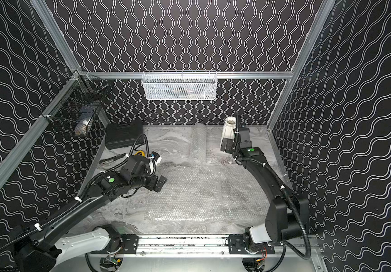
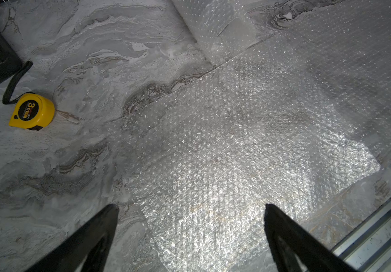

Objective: Unwrap the vase from the bubble wrap
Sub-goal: Place the vase at the center of the board, then pick up the bubble wrap from the center of the board, then place the bubble wrap at the center of the board, then move the bubble wrap to the center of the board, then adjust the bubble wrap at the center of the board.

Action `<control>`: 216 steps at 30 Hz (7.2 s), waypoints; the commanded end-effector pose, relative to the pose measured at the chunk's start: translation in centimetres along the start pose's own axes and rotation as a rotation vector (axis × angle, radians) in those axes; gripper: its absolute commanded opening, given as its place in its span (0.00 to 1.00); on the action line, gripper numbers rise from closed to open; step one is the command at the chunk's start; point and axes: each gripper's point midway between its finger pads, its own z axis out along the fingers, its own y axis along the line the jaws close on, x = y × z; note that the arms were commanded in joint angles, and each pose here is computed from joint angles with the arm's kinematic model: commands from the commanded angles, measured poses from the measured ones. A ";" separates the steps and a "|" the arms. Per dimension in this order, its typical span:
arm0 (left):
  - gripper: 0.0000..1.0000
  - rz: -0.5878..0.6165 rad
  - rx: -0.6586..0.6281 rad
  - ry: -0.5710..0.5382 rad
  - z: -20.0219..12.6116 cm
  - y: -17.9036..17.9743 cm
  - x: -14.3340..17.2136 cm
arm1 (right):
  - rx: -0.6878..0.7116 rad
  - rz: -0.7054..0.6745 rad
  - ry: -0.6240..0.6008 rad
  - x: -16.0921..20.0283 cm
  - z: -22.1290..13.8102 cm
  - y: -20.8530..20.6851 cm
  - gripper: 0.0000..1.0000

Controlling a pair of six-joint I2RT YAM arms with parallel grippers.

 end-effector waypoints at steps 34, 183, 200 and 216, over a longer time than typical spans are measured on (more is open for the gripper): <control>1.00 -0.011 -0.012 0.007 0.2 0.5 -0.1 | -0.239 0.267 0.651 22.8 0.9 1.6 0.41; 0.86 -0.558 0.285 0.037 22.4 1.3 -7.1 | -0.309 0.347 0.379 14.6 -1.8 -0.9 0.99; 0.88 -0.661 0.360 0.100 13.4 -4.9 1.8 | -0.422 0.163 0.474 16.5 0.6 7.8 0.99; 0.99 -0.573 0.457 0.066 10.5 -6.1 1.4 | -0.595 0.053 0.569 18.4 0.3 15.8 0.89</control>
